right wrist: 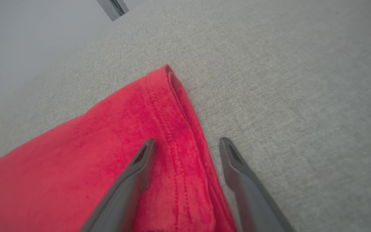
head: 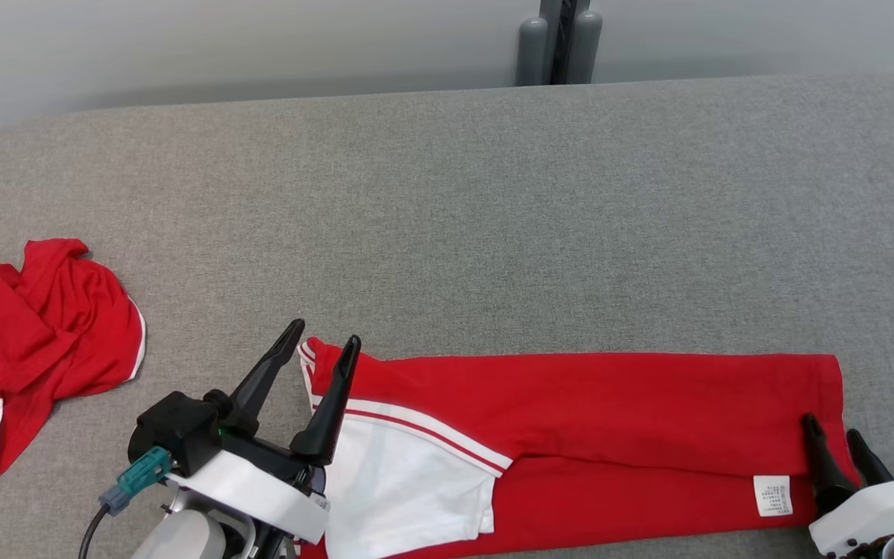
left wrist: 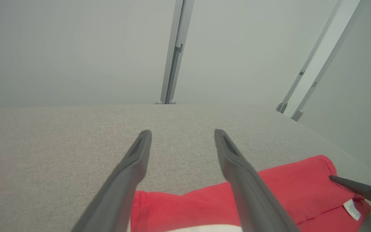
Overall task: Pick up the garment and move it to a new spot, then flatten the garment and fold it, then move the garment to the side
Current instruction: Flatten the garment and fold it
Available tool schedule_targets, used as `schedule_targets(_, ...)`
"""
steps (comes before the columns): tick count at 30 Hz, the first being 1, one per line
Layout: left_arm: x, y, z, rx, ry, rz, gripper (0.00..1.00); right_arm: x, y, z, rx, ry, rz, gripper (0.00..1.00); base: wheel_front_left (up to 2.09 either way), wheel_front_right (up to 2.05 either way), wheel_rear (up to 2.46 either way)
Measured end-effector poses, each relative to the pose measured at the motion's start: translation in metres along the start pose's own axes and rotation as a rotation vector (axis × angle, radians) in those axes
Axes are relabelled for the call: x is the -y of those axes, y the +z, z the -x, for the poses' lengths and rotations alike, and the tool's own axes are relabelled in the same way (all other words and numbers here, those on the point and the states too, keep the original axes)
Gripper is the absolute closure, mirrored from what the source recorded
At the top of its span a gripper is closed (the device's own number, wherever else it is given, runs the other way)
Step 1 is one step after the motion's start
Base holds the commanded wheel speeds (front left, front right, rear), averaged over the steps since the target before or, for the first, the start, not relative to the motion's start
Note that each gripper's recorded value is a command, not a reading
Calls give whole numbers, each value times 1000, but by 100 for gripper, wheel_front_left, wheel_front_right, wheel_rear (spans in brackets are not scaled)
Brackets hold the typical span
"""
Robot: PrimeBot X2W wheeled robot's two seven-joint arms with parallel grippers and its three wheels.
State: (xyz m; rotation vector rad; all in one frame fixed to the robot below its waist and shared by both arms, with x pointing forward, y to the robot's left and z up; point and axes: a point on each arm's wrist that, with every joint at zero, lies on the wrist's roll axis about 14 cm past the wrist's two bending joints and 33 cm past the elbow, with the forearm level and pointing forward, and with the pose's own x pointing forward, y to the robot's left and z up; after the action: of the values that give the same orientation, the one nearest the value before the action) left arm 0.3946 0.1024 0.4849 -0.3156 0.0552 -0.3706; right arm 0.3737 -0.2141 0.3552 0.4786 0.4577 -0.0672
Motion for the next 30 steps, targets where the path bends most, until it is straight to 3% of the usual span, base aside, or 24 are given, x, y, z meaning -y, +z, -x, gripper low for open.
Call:
schedule_targets(1, -1, 0, 0, 0, 2, -1, 0, -1, -1, -1, -6, 4, -1, 0, 0, 0, 0)
schedule_targets(2, -1, 0, 0, 0, 3, -2, 0, -2, -2, -1, -10, 6, -2, 51, 0, 0, 0)
schedule_targets(3, -2, 0, 0, 0, 5, -2, 0, -2, -3, -2, -15, 8, 0, 82, 0, 0, 0)
schedule_targets(4, -3, 0, 0, -1, 6, -3, 0, -4, -3, -2, -18, 16, 1, 98, 0, 0, 0)
schedule_targets(13, -6, 3, 1, 3, 6, -24, 0, -1, 0, 0, -18, 24, 5, 100, 0, 0, 0)
schedule_targets(23, -1, 9, 1, 19, -7, -28, 0, 49, 53, 2, 63, -82, 95, 100, 0, 0, 0)
schedule_targets(30, 1, 15, 3, 35, -4, -31, 0, 59, 78, 4, 100, -100, 150, 100, 0, 0, 0)
